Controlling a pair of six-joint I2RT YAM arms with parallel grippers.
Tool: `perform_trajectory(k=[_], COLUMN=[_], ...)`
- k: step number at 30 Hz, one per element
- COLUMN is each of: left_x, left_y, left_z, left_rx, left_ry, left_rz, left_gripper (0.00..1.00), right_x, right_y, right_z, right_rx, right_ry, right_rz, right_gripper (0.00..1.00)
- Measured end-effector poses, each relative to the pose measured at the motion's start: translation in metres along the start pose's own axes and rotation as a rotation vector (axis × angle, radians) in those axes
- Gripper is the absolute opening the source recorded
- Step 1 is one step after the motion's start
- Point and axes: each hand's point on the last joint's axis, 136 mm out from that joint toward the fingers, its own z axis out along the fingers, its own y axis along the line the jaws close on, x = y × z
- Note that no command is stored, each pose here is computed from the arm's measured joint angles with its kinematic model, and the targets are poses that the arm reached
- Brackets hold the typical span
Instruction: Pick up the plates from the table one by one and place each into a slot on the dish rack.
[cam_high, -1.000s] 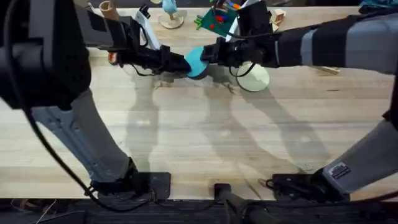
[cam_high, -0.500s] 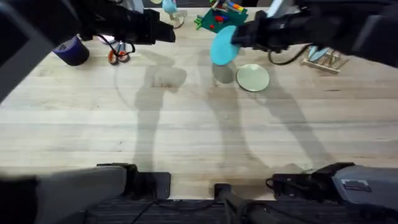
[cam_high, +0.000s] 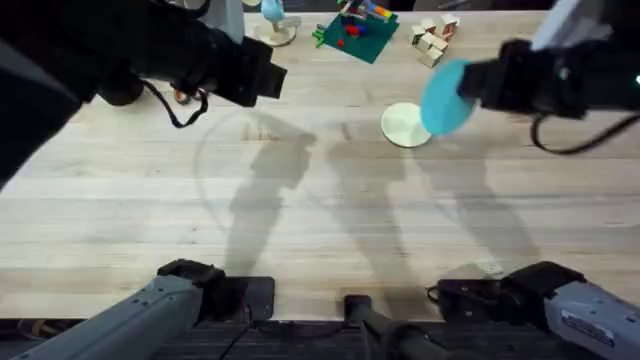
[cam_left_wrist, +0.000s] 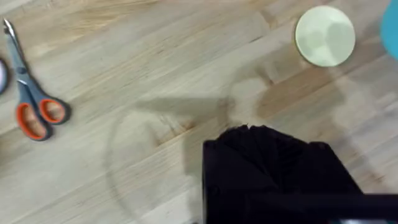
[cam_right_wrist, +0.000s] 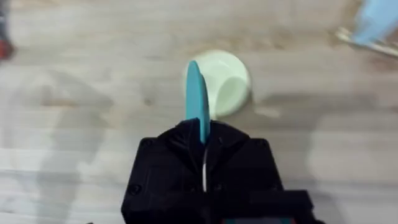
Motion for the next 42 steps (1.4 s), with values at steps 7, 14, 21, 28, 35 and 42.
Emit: perform_trajectory(k=[7, 14, 21, 28, 35, 42], left_x=[0.001, 0.001, 0.001, 0.001, 0.001, 0.001], left_y=[-0.005, -0.003, -0.002, -0.002, -0.002, -0.002], left_z=[-0.004, -0.004, -0.004, -0.004, -0.004, -0.004], left_rx=[-0.033, -0.047, -0.048, -0.048, -0.048, -0.048], left_ry=[0.000, 0.002, 0.003, 0.003, 0.002, 0.003], left_rz=[0.056, 0.059, 0.059, 0.059, 0.059, 0.059], left_gripper=[0.829, 0.995, 0.995, 0.994, 0.994, 0.994], right_x=[0.023, 0.017, -0.005, -0.035, -0.070, -0.079], right_y=[-0.032, -0.046, -0.076, -0.110, -0.149, -0.179], right_z=[-0.021, -0.043, -0.065, -0.067, -0.050, -0.032], right_rx=[0.162, 0.240, 0.367, 0.466, 0.505, 0.517], right_ry=[0.091, 0.084, 0.066, 0.059, 0.037, 0.058], right_rz=[-0.003, 0.065, 0.188, 0.271, 0.267, 0.278], right_gripper=[0.031, 0.031, 0.030, 0.030, 0.030, 0.030])
